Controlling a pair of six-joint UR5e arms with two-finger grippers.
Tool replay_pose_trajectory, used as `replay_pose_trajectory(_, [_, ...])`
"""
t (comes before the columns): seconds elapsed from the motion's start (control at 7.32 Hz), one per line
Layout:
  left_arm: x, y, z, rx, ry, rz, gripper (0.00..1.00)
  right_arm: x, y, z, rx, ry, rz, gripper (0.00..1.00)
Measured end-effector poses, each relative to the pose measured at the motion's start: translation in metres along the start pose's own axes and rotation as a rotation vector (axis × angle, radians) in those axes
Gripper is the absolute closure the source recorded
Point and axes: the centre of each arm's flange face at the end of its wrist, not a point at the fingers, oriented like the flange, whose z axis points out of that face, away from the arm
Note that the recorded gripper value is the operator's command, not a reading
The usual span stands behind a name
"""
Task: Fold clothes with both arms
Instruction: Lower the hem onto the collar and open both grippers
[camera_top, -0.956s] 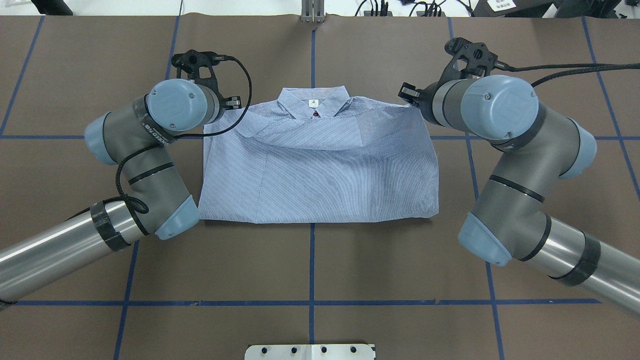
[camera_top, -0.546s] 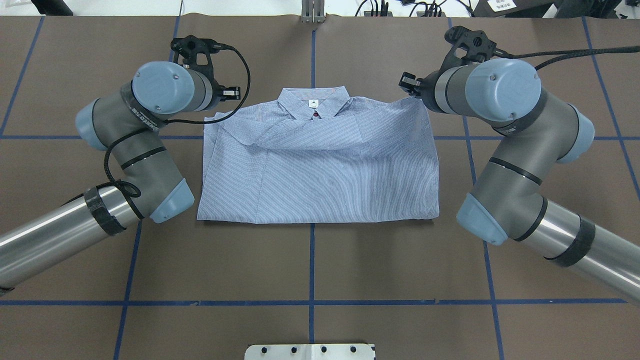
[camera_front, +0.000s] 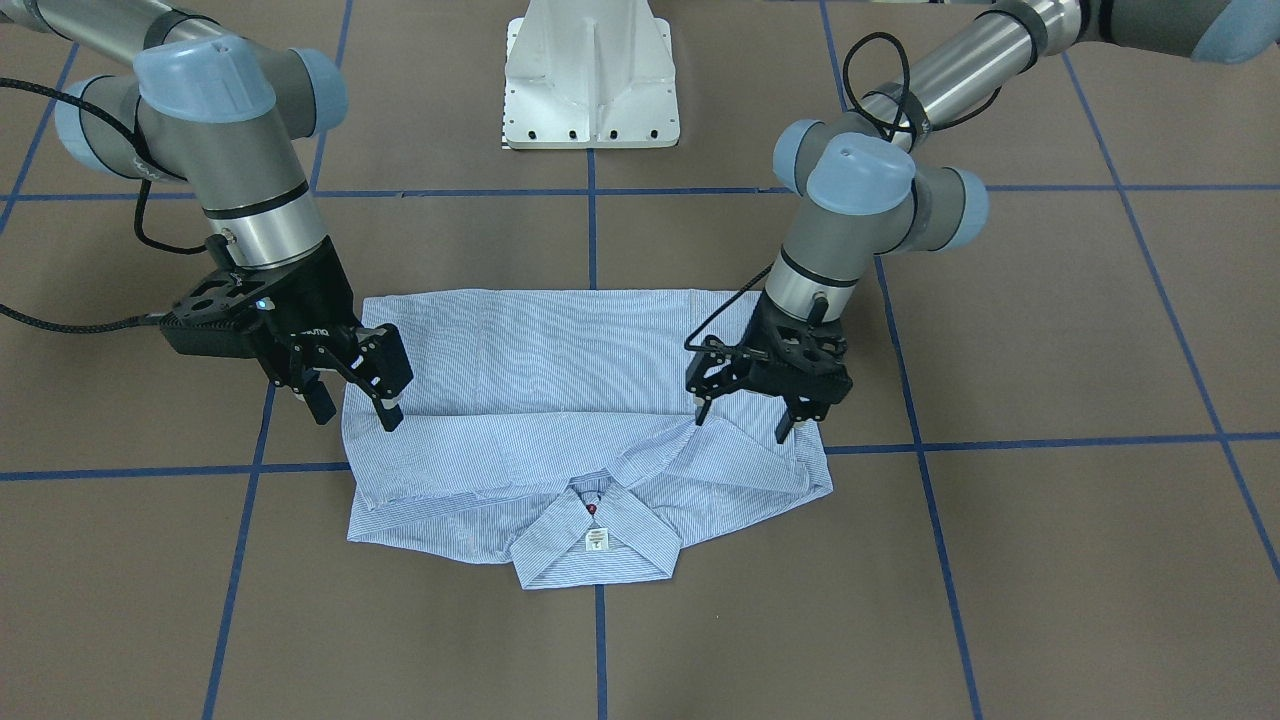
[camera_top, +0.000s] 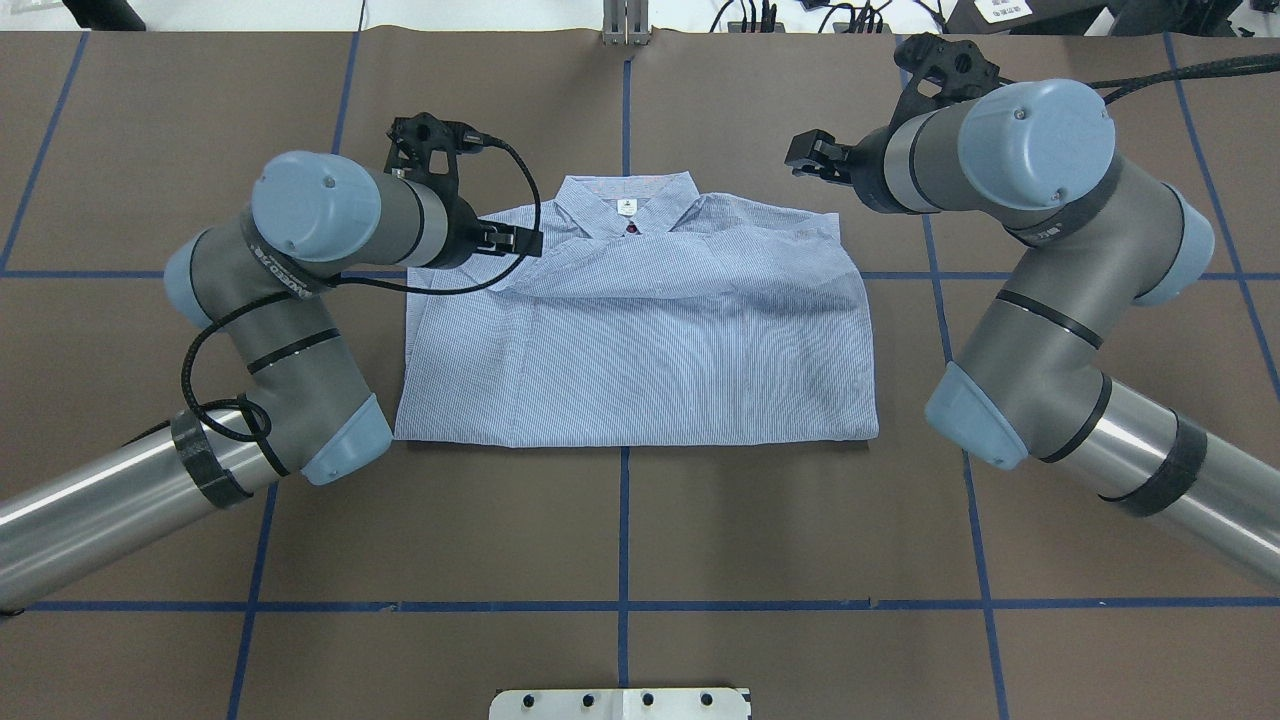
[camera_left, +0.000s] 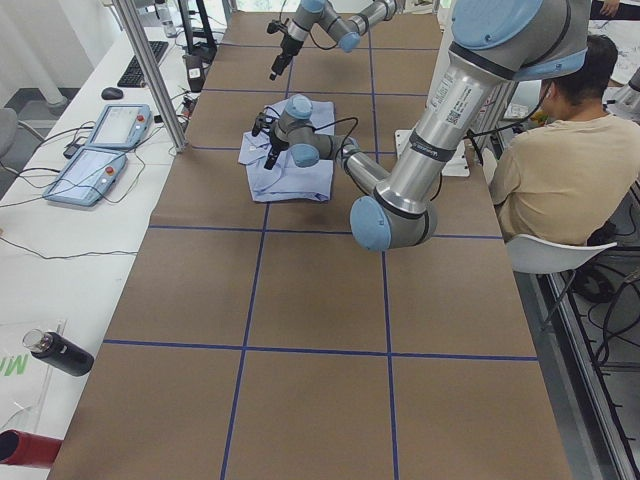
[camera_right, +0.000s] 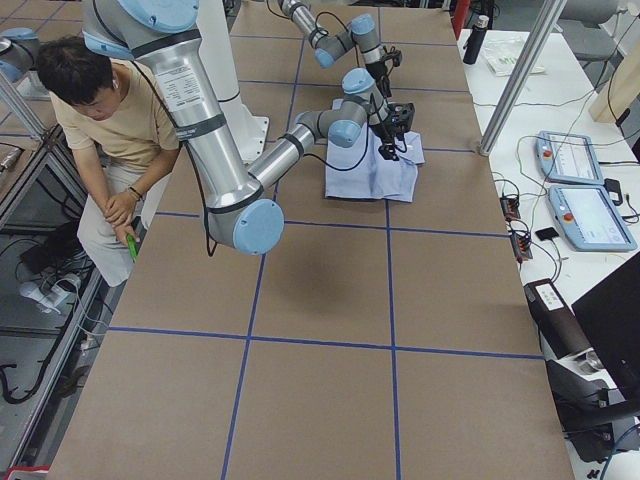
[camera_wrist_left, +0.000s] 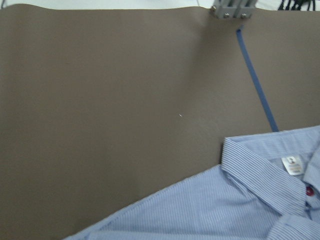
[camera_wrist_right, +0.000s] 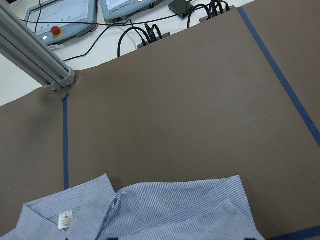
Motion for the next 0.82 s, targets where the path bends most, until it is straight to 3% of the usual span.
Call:
replay_pose_trajectory(0.41, [0.012,0.022,0.022,-0.021,0.019,0.019,0.18,0.001,0.000,0.000,0.001,-0.001,-0.010,0.00])
replay_pose_trajectory(0.55, [0.010,0.022,0.032,-0.014,0.011,0.020,0.28,0.002,0.000,0.000,0.001,-0.002,-0.010,0.00])
replay_pose_trajectory(0.82, [0.010,0.018,0.049,0.004,0.007,0.021,0.83,0.002,0.000,-0.001,0.001,-0.003,-0.010,0.00])
